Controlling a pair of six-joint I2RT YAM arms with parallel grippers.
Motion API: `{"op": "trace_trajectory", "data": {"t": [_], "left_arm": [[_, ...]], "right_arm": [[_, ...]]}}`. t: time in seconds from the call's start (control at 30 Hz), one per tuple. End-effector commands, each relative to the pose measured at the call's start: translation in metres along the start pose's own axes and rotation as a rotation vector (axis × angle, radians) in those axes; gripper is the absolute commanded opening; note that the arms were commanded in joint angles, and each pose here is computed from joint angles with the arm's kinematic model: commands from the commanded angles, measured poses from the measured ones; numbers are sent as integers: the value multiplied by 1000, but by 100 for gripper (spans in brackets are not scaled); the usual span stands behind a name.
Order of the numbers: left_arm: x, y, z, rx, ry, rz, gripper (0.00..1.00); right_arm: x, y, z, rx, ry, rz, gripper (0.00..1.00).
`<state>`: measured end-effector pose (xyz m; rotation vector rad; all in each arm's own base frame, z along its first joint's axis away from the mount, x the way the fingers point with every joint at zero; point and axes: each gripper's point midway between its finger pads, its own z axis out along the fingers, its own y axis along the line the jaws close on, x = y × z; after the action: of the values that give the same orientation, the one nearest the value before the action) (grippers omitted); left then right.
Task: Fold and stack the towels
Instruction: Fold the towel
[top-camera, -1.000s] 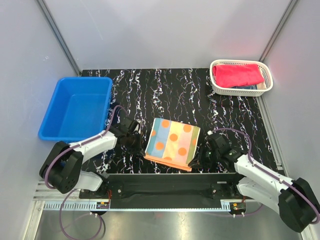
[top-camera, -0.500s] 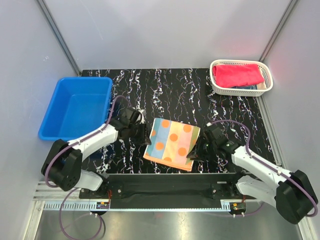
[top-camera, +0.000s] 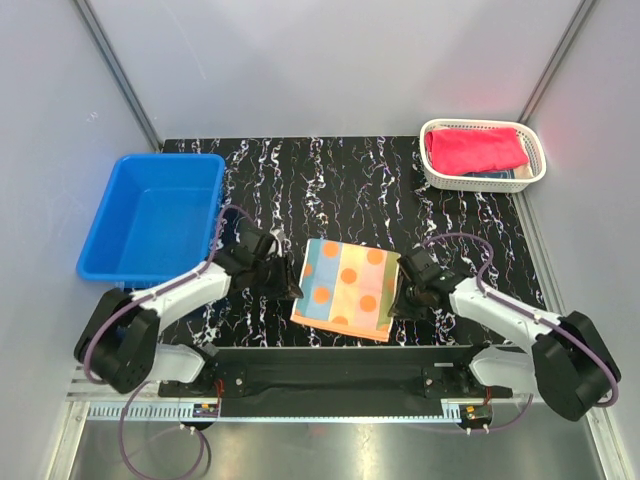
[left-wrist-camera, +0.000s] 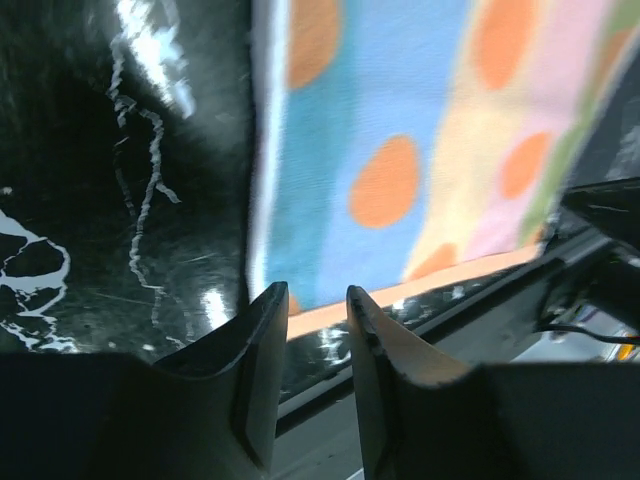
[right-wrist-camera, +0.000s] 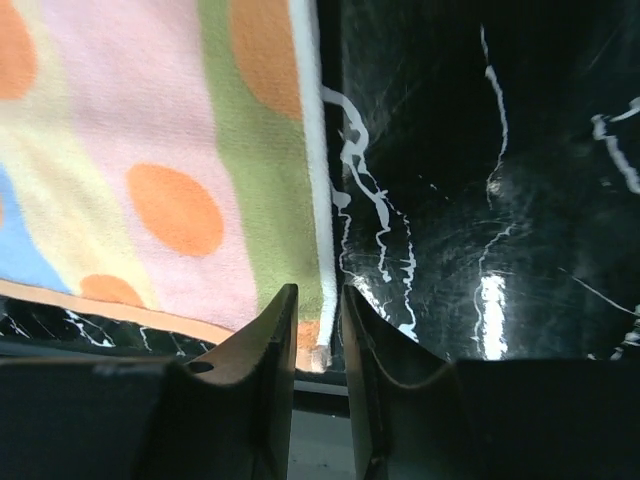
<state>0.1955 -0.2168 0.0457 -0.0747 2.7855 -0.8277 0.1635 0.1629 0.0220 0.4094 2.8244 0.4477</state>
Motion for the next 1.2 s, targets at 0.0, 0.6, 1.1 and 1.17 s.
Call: {"op": "trace_trajectory", "data": {"t": [0.0,0.6,1.1,1.17], "left_arm": [[-57,-54,-36,122,-210,60,36],[-168,-22,70,-13,-145,72,36],[-205,-19,10,-83,-267,104,44],[-216,-25,3,-76,-270,202,48]], "right_arm": [[-47,18,-32,7,-181,-102,31],[-181,25,50,78,-171,-333,29],[-230,78,30,-171,-94,-616,37],[-229,83,20,-258,-64,-633,44]]}}
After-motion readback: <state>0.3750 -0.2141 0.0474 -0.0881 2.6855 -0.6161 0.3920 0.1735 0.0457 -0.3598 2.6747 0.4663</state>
